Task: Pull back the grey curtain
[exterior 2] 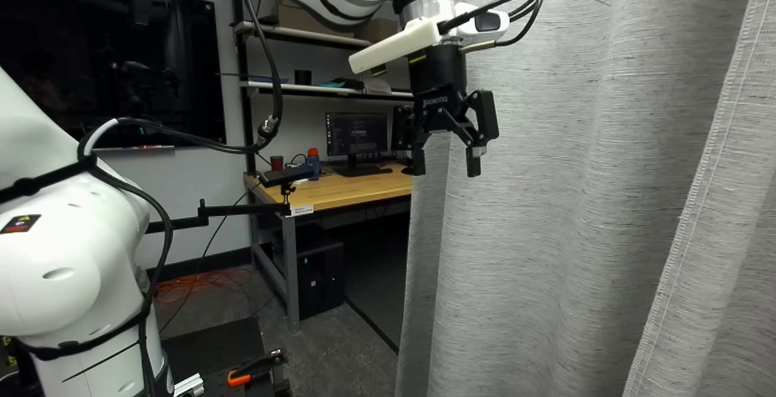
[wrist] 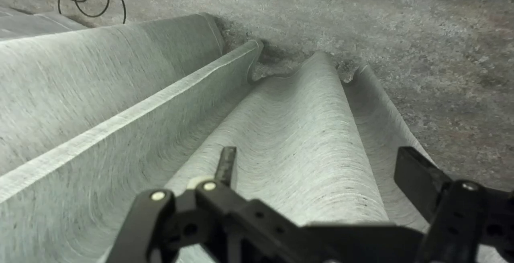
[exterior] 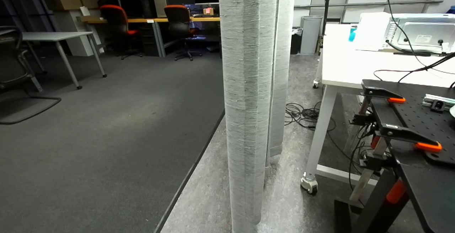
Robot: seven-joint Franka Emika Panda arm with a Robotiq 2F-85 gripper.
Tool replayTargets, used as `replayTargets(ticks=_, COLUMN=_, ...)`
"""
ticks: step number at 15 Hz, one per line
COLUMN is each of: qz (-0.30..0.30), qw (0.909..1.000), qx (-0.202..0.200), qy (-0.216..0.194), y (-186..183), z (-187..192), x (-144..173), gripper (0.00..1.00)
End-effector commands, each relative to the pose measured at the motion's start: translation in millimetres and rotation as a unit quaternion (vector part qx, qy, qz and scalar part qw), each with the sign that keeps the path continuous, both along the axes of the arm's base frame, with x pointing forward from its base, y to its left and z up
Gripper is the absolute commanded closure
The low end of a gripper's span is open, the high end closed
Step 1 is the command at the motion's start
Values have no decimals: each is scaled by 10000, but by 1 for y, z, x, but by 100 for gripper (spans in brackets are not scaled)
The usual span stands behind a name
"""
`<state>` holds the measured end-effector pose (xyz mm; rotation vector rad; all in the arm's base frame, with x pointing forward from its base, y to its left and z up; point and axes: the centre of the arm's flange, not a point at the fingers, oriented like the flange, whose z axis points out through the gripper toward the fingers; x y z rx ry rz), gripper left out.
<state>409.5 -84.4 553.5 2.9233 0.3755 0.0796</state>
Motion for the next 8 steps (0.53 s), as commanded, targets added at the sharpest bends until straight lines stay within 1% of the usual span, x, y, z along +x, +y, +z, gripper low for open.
replayTargets(ticks=1, qz=522, qw=9983, qx=-37, qy=-261, y=35, z=-4, x=-12, gripper=0)
replayTargets(ticks=2, qz=648, qw=9974, qx=-44, qy=-302, y=45, z=-6, x=-14, gripper=0)
replayTargets(ticks=4, qz=856, qw=9956, qx=63, qy=-386, y=66, z=-7, x=-18, gripper=0)
replayTargets(ticks=8, qz=1111, qw=9907, qx=527, qy=-589, y=109, z=-8, x=-19, gripper=0)
